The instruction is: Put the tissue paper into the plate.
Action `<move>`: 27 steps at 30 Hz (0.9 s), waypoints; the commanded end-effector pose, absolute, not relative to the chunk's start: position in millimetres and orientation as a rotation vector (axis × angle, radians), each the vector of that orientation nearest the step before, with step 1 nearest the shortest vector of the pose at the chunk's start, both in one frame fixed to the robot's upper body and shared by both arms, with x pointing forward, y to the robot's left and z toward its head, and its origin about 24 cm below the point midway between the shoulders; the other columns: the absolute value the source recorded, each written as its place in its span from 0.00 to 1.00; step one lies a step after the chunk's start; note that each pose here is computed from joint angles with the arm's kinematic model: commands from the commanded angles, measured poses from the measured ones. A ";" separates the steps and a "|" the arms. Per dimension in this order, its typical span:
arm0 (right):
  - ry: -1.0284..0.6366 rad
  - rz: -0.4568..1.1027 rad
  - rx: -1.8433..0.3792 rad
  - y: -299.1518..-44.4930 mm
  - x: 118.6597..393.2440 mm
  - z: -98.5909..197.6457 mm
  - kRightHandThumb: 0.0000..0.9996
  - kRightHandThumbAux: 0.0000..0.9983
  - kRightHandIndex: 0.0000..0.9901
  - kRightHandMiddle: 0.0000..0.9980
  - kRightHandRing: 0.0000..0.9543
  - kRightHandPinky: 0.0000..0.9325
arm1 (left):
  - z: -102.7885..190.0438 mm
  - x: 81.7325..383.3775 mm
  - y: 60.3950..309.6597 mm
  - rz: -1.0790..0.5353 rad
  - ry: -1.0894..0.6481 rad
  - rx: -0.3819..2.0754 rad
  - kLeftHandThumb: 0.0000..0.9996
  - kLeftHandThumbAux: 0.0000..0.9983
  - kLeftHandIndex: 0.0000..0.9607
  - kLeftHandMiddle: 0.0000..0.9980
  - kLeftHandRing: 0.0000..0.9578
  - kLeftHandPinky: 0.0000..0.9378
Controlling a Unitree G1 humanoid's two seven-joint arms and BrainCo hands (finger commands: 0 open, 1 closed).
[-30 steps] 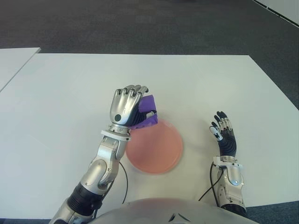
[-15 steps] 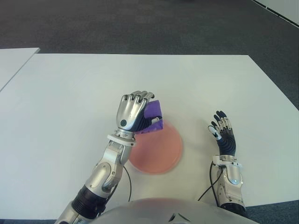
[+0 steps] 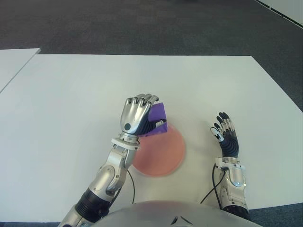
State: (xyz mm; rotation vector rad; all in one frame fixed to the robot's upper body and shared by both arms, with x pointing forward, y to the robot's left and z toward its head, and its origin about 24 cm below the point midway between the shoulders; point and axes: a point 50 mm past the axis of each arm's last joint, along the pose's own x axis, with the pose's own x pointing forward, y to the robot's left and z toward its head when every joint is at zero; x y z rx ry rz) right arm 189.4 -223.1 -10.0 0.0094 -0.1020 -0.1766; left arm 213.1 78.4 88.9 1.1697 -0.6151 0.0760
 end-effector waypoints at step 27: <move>-0.013 -0.199 0.067 -209.4 177.3 -31.7 0.07 0.60 0.00 0.05 0.05 0.07 | 84.7 205.1 73.1 0.045 -0.519 1.092 0.65 0.57 0.44 0.71 0.79 0.85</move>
